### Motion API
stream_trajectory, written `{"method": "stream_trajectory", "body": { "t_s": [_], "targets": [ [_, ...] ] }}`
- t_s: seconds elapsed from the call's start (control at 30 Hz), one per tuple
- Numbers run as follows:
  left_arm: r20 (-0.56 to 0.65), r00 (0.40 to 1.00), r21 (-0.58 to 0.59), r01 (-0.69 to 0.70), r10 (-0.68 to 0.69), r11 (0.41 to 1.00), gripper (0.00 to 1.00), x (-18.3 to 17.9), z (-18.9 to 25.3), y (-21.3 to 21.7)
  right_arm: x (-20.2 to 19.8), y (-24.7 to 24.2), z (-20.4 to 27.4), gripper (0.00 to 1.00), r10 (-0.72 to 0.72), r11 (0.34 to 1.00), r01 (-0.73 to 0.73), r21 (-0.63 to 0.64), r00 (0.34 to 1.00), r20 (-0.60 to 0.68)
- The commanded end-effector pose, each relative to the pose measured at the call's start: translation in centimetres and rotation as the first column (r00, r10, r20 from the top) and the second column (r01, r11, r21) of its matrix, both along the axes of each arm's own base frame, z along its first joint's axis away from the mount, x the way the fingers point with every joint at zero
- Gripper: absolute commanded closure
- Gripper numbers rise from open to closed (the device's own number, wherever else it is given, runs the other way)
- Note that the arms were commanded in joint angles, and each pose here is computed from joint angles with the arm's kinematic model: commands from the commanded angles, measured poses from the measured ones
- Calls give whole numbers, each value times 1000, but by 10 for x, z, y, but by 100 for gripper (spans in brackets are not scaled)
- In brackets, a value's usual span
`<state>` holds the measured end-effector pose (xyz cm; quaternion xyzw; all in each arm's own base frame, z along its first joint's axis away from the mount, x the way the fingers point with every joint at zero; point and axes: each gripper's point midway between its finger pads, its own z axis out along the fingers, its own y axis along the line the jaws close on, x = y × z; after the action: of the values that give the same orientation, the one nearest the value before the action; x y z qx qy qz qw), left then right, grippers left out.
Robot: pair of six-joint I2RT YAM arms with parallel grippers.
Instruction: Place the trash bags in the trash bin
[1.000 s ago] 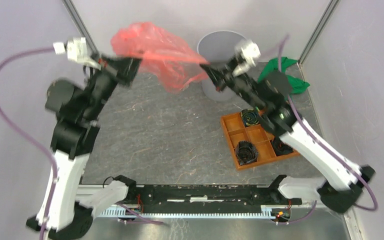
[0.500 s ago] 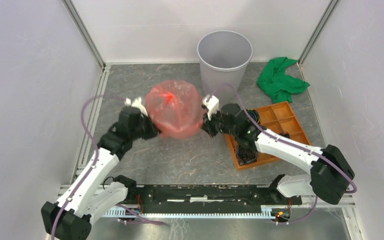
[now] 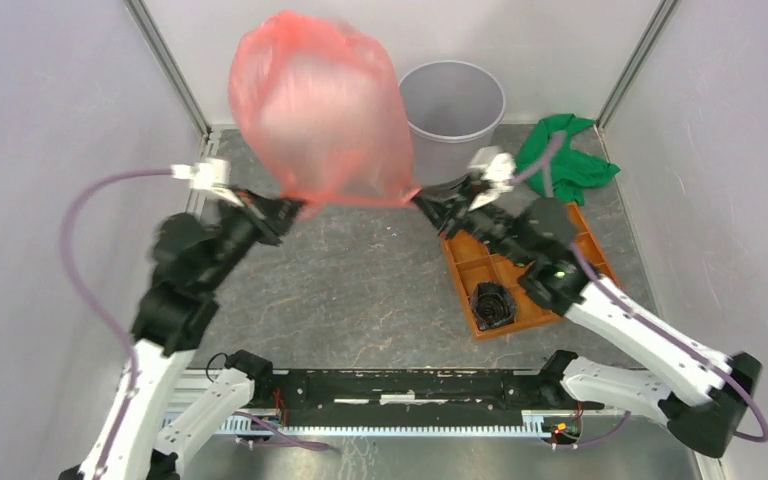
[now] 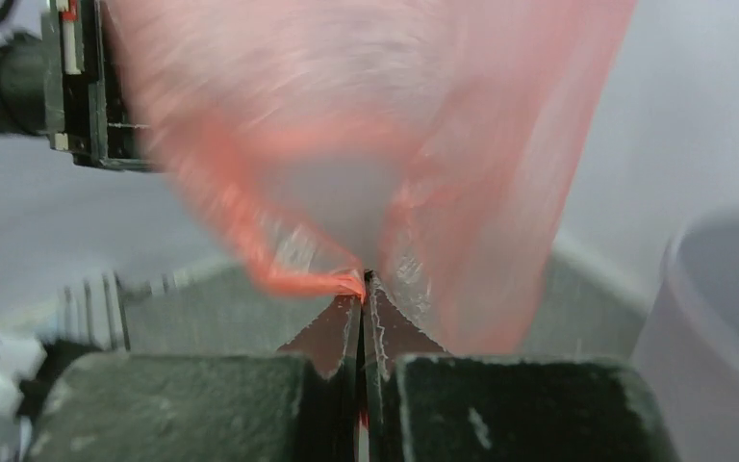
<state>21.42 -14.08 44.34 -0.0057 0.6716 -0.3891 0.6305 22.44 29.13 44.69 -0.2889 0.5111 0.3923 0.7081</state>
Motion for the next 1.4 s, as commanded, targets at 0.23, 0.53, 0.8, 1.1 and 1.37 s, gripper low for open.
{"method": "stream_trajectory", "body": {
  "t_s": [0.23, 0.53, 0.8, 1.1, 1.37],
  "targets": [
    [-454, 891, 185, 83, 11, 979, 98, -4, -157, -3, 13, 17, -135, 99, -12, 978, -51, -203, 954, -299],
    [-167, 986, 37, 9, -3, 999, 98, -3, -6, 0, 18, -5, -6, 99, -81, 995, 70, -76, 987, -141],
    [-737, 666, 179, 32, 113, 983, 98, 5, -250, -6, 30, 11, -237, 100, -202, 804, -131, -580, 857, -474],
    [-608, 791, 119, 169, -63, 978, 98, -44, -176, -8, -42, -10, -213, 100, -32, 824, -250, -508, 875, -483],
    [-441, 895, 113, 123, -61, 986, 98, -43, -99, -1, -20, -11, -117, 100, -64, 922, -78, -378, 936, -347]
  ]
}}
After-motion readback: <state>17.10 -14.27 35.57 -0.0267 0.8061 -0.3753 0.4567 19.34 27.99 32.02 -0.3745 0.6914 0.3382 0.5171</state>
